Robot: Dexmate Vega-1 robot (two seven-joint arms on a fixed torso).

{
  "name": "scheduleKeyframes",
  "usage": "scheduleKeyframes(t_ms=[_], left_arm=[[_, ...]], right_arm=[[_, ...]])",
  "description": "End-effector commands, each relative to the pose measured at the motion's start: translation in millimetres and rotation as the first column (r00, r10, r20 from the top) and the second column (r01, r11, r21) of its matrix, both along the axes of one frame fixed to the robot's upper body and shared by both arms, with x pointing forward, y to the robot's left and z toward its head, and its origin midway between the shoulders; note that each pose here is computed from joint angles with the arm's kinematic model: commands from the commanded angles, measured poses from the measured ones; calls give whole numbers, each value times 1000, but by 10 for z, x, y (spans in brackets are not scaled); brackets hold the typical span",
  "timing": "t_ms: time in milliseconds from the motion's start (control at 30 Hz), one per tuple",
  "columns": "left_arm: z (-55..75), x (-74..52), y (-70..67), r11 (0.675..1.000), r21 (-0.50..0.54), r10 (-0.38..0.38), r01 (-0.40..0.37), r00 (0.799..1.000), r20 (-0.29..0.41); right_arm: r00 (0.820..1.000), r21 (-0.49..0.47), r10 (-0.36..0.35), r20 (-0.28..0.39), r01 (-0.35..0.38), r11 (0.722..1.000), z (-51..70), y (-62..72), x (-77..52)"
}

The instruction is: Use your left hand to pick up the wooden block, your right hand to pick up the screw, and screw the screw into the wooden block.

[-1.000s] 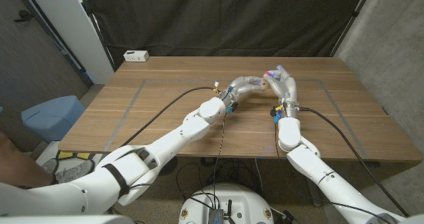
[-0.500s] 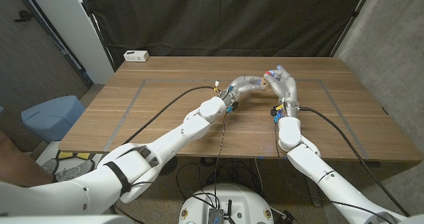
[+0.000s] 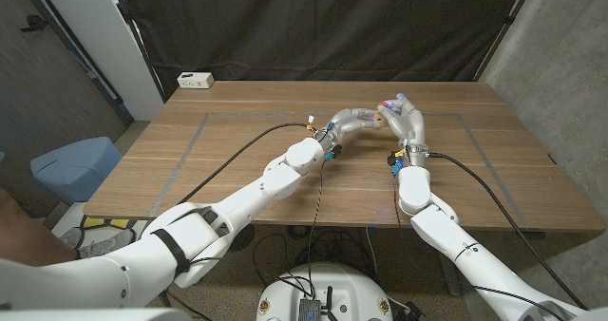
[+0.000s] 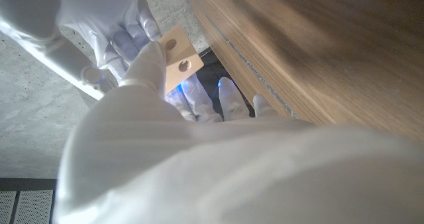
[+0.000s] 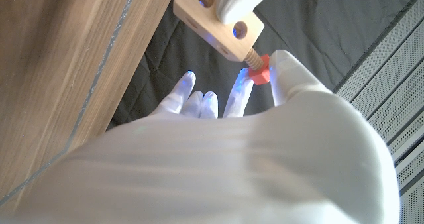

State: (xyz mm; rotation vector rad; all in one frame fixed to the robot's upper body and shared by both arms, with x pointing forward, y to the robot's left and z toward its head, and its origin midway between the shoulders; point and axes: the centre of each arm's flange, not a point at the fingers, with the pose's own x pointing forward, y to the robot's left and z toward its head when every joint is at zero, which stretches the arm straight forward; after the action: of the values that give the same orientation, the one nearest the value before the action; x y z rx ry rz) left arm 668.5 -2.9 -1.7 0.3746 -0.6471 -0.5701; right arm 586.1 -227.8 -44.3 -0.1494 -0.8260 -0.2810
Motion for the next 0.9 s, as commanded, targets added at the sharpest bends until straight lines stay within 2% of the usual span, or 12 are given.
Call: scheduleKeyframes(t_ms=[33,900], left_arm=[[11,19,11,1000,1,-5,5,1000,0],[-21,-37,36,1000,-1,-8,8,1000,4]], right_arm=[[1000,5,-6,0,6,1000,7,18,15],[1000,10,1,23,-2,1000,25,74,-37]])
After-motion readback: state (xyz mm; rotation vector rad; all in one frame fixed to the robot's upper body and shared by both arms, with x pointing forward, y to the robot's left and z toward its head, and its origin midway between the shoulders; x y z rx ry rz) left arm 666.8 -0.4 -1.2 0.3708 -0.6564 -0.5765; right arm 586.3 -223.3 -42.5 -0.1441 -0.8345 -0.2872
